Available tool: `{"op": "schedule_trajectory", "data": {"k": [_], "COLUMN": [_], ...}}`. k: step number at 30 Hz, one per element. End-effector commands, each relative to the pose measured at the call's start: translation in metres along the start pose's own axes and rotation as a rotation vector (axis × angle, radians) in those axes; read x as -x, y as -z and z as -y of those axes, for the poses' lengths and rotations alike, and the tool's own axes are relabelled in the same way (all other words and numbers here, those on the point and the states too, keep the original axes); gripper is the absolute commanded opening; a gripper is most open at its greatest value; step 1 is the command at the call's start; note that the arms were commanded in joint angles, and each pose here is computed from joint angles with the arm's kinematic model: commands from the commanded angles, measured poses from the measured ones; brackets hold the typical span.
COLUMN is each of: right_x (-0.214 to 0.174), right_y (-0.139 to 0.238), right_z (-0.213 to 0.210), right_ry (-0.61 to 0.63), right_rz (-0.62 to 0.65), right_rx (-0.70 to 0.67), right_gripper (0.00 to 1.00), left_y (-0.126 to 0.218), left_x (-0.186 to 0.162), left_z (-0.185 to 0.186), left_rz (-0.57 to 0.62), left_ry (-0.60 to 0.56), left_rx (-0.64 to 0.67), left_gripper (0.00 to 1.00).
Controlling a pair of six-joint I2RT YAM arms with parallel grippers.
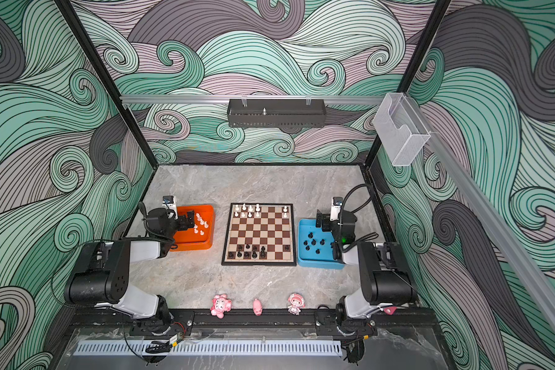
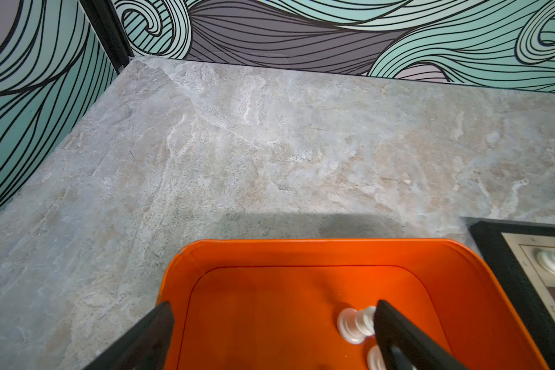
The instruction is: Set up the chess pieces on the board
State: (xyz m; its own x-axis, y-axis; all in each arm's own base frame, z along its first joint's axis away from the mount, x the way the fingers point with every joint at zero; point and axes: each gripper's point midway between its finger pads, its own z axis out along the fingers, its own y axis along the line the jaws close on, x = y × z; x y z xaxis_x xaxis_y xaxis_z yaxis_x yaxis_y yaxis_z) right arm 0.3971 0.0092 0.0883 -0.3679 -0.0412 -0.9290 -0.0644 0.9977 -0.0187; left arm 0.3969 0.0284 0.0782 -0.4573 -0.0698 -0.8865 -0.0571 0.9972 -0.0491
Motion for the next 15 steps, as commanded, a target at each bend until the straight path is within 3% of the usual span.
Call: {"op": "schedule_trajectory", "data": {"k": [1,15], "right_x": [0.0039,0.0038], "right_y": [-0.0016,-0.0016], "right_z": [0.0017,0.0014], "right_ry": [-0.012,-0.013], "right_rz": [0.006,0.006], "right_rx": [-0.009,-0.007], "right_gripper": [1.0,0.99], "left_y": [-0.0019,-0.0009], "left_x": [0.005,0.0054], "left_z": [0.0005,-0.003], "left_rz": [0.006,0.008], "left_ry": [0.003,-0.015], "left_rx": [-0.004,0.087], "left_gripper": [0.99,0.99]}}
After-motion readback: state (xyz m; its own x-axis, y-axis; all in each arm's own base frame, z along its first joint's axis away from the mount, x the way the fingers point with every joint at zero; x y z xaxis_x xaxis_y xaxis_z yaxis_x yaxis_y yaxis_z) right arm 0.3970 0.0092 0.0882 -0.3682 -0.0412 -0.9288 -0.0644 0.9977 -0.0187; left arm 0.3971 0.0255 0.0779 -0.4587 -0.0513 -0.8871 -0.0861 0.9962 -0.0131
